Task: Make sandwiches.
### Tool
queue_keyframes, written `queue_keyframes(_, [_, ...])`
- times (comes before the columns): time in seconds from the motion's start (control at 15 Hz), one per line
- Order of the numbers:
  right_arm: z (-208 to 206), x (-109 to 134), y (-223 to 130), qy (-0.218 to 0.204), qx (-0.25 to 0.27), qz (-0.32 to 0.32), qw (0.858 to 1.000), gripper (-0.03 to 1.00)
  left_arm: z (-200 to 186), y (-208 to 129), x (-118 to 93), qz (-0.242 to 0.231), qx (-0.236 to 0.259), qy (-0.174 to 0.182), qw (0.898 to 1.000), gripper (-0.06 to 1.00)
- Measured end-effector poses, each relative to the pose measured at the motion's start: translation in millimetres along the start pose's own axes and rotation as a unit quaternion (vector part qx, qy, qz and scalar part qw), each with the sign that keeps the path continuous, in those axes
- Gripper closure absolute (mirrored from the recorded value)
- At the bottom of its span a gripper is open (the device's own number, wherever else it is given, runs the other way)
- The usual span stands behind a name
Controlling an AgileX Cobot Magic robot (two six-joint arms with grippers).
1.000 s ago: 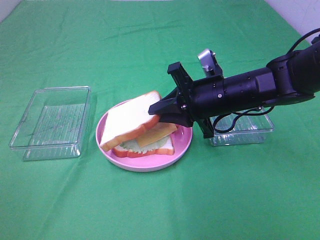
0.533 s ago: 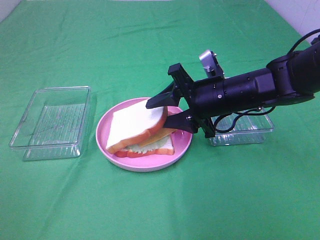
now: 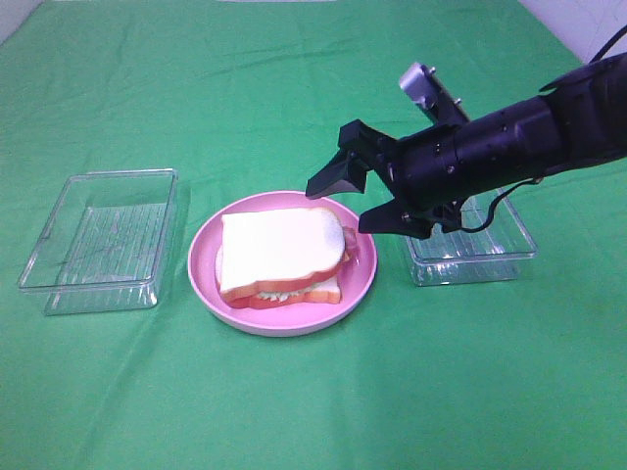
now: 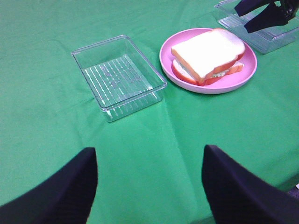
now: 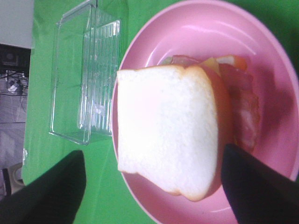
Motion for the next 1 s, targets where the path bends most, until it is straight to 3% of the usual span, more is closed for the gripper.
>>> queue_keyframes(0.33, [-14, 21, -2, 0.024, 0.002, -0.027, 0.999, 0.22, 0, 0, 0, 0.000, 0.000, 0.000, 1.000, 0.33])
queue_keyframes(0.67, [-48, 42, -49, 0.030, 0.109, -0.121, 0.986, 0.22, 0, 0, 0, 0.000, 0.000, 0.000, 1.000, 0.33])
queue_keyframes(0.87, [-86, 41, -60, -0.034, 0.119, -0.157, 0.980, 0.22, 0, 0, 0, 0.000, 0.000, 0.000, 1.000, 0.33])
queue_keyframes(0.93, [-127, 35, -61, -0.114, 0.089, -0.175, 0.974, 0.22, 0, 0, 0, 0.000, 0.000, 0.000, 1.000, 0.33])
queue_keyframes(1.0, [-149, 32, -61, -0.151, 0.065, -0.184, 0.969, 0.22, 0, 0, 0, 0.000, 0.000, 0.000, 1.000, 0.33])
Point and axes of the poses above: a point on each arm's last joint axis where the gripper is mounted, z pointing out along that axis toward the gripper, x along the wrist's bending axis when the last joint is at zero, y = z × x, the point moved 10 cm from there along z, pointing out along that axis toward the gripper, and after that the axes turned 3 degrees about z, right-handed, at the moved point
